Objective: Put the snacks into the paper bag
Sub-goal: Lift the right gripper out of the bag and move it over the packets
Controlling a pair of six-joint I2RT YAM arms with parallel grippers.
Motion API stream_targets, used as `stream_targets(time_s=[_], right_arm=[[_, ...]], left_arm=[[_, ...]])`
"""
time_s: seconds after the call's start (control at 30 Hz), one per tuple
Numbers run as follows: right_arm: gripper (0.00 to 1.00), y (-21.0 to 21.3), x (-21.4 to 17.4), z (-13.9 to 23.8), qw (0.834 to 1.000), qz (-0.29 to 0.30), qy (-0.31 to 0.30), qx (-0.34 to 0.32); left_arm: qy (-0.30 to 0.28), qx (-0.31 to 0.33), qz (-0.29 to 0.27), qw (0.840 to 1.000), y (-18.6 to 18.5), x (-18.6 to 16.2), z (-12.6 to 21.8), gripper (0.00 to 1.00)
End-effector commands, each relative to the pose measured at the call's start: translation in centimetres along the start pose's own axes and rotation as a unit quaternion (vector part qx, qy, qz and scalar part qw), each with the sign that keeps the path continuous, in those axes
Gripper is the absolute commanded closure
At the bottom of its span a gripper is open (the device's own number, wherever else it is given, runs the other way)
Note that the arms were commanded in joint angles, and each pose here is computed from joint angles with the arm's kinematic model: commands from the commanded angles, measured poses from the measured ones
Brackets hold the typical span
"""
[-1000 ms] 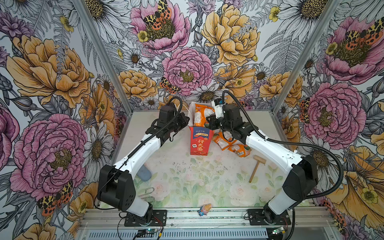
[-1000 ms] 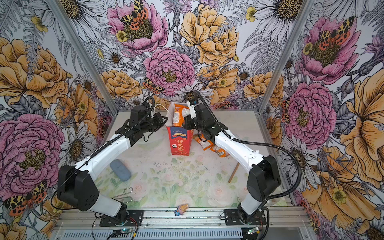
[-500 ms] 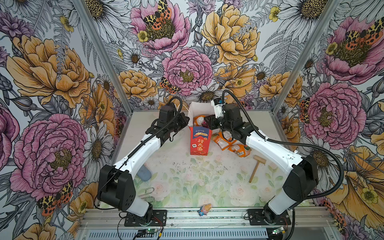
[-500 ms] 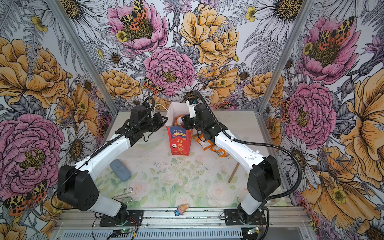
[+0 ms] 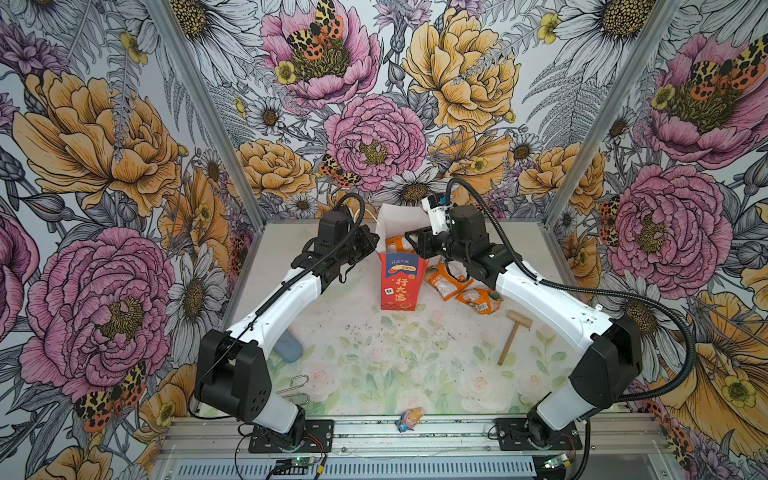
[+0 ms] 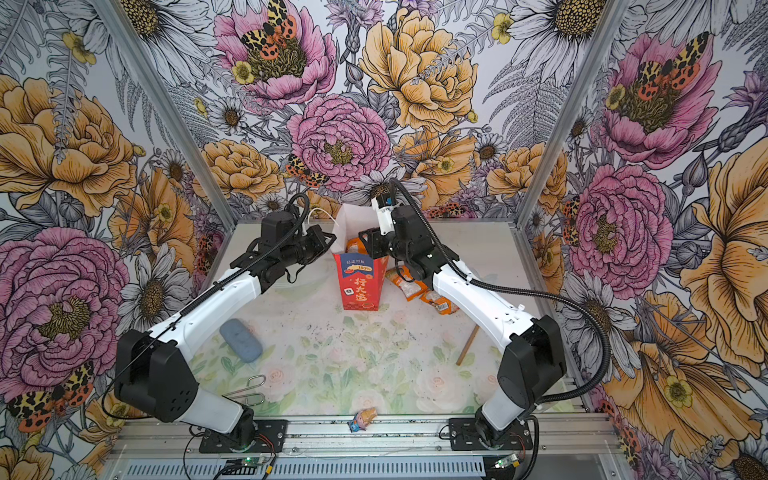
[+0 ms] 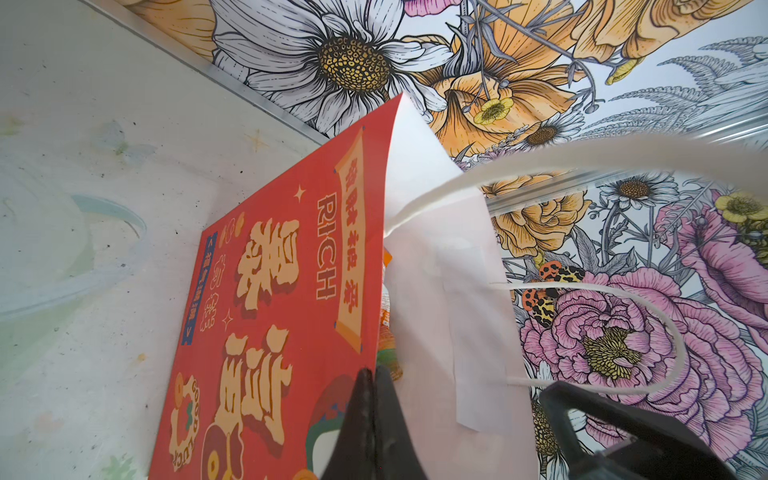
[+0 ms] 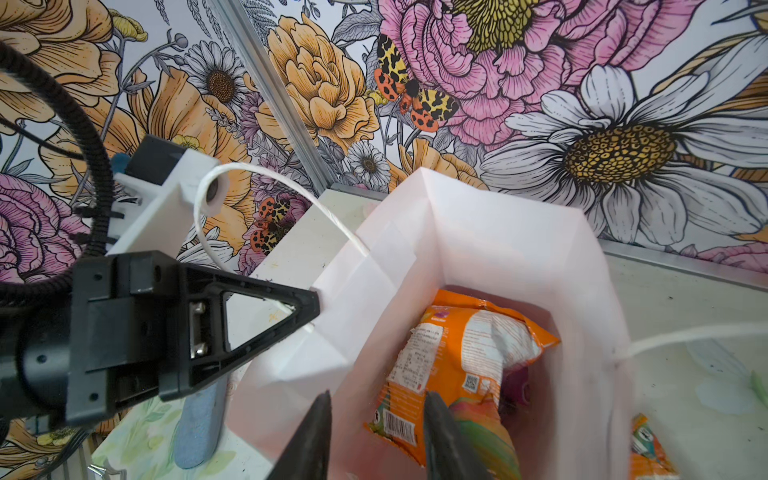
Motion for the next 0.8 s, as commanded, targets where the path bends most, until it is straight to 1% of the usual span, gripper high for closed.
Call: stream_targets(time_s=[0.0,0.13,0.23,0.5,0.77], right_arm=[[0.56,0.8,3.1,2.5,0.999,0.020,-0.034,0.006],[0.38,0.5,3.8,3.8,0.999,0.025,-0.039,-0.004],[0.32,0.0,4.6,5.1,0.998,0.028,-0.052,-0.015],[0.29,-3.0,5.8,8.8,0.996,0.005,-0.059,-0.063],[0.25,-6.8,5.8,12.6,0.989,-0.028,-0.054,-0.134]], left_arm=[[-0.009,-0.024,-0.006,1.000,-1.2,0.4,1.2,1.00],[-0.010,-0.023,-0.006,1.000,-1.2,0.5,1.2,1.00],[-0.009,-0.025,-0.007,1.000,-1.3,0.5,1.3,1.00],[-0.009,-0.025,-0.008,1.000,-1.3,0.5,1.4,1.00],[-0.008,-0.026,-0.008,1.000,-1.3,0.6,1.3,1.00]])
Point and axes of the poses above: each gripper's point midway between its finger pads, its own z axis back along the fingers, its own y axis along the line the jaws close on, x = y × z, the point moved 2 cm from there along z, back along the fingers, and after that the axes turned 10 degrees about z, right-handed, at the moved point
